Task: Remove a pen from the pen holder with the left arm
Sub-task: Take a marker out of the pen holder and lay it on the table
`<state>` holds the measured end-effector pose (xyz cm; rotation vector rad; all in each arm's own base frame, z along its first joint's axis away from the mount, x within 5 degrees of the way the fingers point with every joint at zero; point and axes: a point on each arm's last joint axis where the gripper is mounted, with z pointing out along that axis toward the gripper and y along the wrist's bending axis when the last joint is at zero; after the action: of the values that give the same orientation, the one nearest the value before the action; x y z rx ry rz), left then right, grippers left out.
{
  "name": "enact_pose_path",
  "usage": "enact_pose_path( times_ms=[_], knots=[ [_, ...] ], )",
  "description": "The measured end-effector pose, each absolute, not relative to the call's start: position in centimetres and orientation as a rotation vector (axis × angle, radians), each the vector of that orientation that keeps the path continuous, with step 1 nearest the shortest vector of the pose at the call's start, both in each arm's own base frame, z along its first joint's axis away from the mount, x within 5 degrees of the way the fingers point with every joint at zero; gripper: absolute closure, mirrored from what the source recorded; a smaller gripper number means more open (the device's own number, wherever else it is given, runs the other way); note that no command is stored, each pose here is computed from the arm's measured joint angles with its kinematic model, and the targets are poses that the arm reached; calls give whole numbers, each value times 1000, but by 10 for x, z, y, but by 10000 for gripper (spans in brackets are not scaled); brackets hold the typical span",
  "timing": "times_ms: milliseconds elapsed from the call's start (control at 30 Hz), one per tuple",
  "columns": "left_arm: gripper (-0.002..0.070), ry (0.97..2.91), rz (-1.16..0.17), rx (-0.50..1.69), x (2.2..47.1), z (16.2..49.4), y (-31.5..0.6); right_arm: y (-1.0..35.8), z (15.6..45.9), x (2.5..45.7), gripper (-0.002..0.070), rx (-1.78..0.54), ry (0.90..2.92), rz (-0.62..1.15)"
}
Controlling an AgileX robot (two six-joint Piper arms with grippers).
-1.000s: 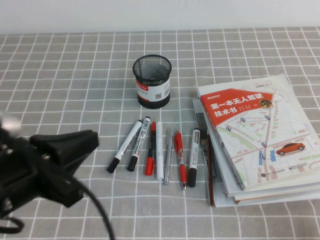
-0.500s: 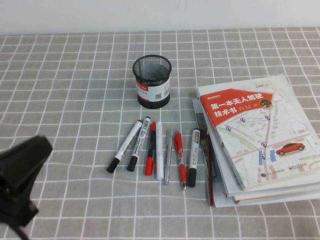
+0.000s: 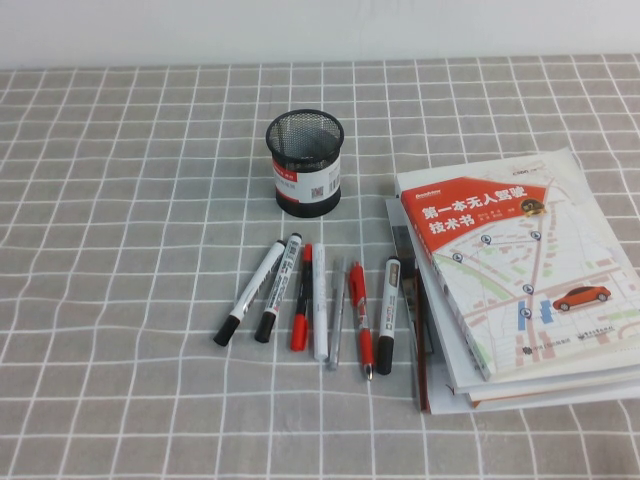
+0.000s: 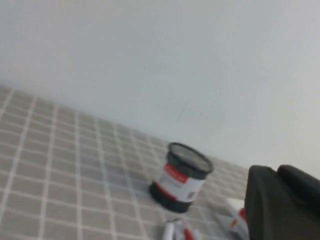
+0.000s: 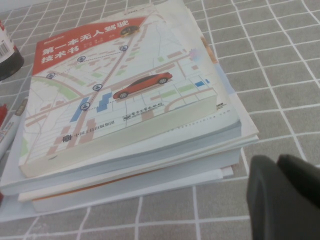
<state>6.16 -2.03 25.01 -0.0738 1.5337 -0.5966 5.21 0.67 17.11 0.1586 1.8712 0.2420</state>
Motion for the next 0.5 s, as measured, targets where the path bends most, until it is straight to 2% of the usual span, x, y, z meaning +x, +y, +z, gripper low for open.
enact_pose_path(
  times_ms=[100, 167, 267, 400, 500],
  knots=[
    [675, 1638, -500, -116, 55, 237, -11, 7, 171, 52, 689, 159, 1871, 242],
    [675, 1758, -397, -73, 48, 223, -7, 7, 171, 52, 689, 159, 1871, 242],
    [675, 1864, -309, -28, 45, 208, -5, 7, 171, 52, 689, 159, 1871, 242],
    [675, 1863, -152, 44, 49, 193, -3, 7, 171, 52, 689, 159, 1871, 242],
    [675, 1821, -84, 32, 53, 183, -2, 7, 171, 52, 689, 159, 1871, 242]
  ],
)
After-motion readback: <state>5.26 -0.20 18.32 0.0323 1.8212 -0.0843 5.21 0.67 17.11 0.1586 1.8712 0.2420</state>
